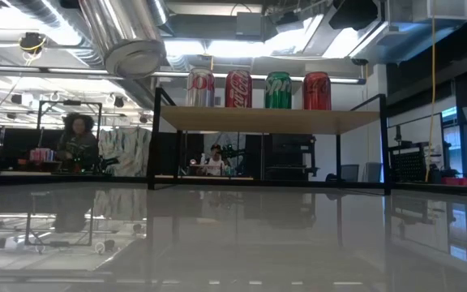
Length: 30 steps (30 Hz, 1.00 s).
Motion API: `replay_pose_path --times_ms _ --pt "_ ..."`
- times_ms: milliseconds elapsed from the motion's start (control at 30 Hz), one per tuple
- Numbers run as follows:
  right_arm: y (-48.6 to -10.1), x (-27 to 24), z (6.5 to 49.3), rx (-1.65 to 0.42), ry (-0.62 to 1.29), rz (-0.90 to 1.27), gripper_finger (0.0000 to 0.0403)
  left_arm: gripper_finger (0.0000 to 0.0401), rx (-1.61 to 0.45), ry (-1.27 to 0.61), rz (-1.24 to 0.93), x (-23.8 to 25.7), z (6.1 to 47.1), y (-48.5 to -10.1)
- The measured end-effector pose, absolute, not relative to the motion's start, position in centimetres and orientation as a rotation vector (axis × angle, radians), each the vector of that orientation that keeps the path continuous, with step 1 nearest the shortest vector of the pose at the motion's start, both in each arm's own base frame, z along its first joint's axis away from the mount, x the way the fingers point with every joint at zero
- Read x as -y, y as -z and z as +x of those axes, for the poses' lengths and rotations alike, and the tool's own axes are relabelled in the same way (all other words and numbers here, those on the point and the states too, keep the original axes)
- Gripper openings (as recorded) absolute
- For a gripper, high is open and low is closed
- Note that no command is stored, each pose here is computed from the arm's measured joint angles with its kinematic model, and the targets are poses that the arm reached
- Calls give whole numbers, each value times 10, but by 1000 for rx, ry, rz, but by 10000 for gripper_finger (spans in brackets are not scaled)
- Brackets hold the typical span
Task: Place canned beverage on shelf
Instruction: Put the red-silver soda can aligned with the other red-silver soda can on the shelf
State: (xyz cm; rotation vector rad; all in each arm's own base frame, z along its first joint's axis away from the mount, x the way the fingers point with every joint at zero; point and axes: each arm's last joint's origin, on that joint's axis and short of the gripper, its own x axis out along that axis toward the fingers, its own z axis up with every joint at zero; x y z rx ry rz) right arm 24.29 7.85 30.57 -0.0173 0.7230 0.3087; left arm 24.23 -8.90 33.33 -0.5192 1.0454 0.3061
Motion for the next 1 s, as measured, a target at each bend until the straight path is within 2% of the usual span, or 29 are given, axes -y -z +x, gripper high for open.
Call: replay_pose_path --times_ms 433,733,1000 --pt "-306 -79 243 -723 -309 -17 383 280 -1036 -309 -528 87 244 -334" --pt "-306 -79 243 -723 -309 -17 383 280 -932 -253 -500 72 259 -340" --pt "-306 -79 243 -723 -308 -17 383 280 -820 -245 -415 49 266 -370"
